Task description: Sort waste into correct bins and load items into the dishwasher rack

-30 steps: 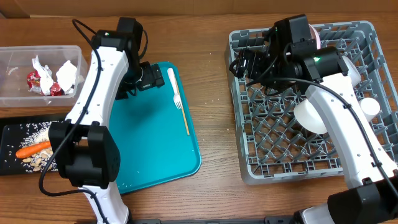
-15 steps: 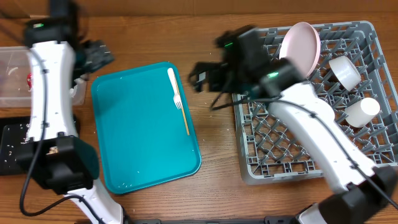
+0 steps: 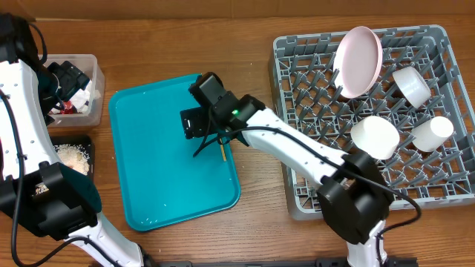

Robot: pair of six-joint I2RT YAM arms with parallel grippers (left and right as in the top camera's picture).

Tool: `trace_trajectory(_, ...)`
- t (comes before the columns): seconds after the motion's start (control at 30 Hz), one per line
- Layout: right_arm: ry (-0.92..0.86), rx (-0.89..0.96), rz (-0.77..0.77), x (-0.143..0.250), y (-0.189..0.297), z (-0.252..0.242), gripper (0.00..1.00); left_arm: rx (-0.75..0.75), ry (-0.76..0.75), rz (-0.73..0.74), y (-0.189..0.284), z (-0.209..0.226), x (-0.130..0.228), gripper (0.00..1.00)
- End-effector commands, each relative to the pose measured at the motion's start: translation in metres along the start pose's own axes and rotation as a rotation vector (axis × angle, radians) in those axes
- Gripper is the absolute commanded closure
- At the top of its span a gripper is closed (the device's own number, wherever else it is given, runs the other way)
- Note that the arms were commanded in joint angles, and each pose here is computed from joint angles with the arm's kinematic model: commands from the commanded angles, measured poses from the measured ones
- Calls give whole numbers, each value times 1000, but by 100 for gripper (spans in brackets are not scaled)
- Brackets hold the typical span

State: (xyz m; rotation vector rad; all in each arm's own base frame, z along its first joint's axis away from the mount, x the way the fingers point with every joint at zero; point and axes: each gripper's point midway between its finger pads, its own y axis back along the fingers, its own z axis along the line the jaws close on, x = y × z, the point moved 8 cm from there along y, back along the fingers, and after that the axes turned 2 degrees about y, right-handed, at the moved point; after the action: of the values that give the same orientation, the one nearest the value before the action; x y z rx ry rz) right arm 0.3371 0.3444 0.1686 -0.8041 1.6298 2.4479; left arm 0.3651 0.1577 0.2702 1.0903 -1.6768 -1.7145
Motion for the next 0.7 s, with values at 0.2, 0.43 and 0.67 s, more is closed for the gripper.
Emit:
trace_trajectory(0.2, 48, 68, -152, -18, -27, -7, 13, 27, 18, -22, 12, 0, 1, 0)
trace_trajectory(0.43, 41, 103, -189, -20, -48, -14, 18, 27, 18, -22, 12, 0, 1, 0)
trace_trajectory(0.67, 31, 116, -167, -14, -68, -22, 19, 27, 18, -22, 12, 0, 0, 0)
